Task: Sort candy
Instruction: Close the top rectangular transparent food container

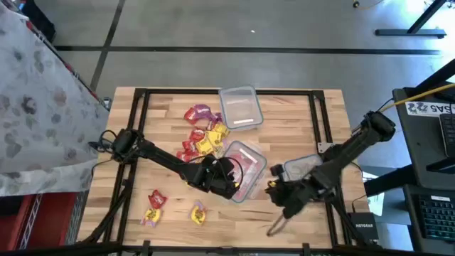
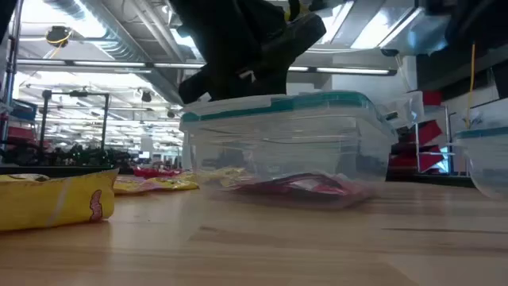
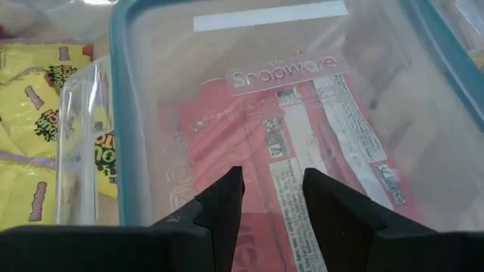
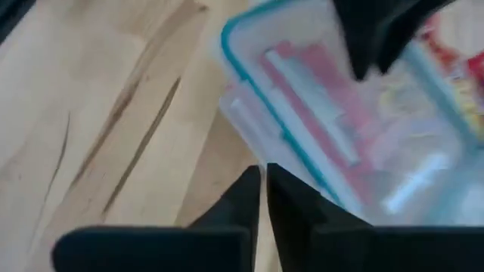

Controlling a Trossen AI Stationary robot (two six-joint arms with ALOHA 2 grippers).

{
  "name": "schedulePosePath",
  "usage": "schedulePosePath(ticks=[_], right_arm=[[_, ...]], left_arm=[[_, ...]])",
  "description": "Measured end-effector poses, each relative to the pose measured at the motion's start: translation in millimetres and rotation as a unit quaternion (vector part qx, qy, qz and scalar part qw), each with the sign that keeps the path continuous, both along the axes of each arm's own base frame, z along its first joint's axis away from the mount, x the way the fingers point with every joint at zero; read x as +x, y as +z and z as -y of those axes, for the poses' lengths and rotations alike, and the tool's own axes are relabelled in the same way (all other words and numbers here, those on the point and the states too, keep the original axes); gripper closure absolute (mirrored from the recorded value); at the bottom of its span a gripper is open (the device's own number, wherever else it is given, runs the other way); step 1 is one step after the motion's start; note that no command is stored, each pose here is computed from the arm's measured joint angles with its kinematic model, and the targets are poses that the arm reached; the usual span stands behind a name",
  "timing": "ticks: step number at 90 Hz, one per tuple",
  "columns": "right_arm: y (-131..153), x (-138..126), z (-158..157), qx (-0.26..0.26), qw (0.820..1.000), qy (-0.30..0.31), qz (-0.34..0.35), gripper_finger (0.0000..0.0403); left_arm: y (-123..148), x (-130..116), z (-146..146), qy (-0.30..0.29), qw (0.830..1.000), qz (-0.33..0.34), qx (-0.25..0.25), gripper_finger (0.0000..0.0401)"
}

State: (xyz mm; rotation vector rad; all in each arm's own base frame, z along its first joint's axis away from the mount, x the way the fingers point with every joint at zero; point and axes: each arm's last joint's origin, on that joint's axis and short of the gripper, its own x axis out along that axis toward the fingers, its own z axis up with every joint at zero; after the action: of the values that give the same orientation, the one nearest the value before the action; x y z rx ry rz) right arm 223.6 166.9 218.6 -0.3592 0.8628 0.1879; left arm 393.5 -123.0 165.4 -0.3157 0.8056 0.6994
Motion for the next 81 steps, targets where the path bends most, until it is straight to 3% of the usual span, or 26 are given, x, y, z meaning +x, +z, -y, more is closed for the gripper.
schedulePosePath(ticks=[6, 20, 34, 81], right_arm=[[-12, 11, 7, 0.019, 1.0, -0.009, 0.012, 0.039], [-38, 27, 30, 0.003, 0.998, -0.061, -0.019, 0.0399], [-49, 35, 32, 0.003, 0.997, -0.064, -0.037, 0.0402], [-62, 42, 32, -0.076, 0.995, -0.057, -0.015, 0.0403]], left_arm=[[-1, 0, 0, -0.005, 1.0, -0.003, -0.002, 0.0272], [-2, 1, -4, -0.014, 1.0, -0.014, -0.015, 0.0272], [-9, 0, -12, -0.013, 0.999, -0.018, -0.029, 0.0272], [-19, 1, -17, -0.031, 0.998, 0.014, -0.047, 0.0272]])
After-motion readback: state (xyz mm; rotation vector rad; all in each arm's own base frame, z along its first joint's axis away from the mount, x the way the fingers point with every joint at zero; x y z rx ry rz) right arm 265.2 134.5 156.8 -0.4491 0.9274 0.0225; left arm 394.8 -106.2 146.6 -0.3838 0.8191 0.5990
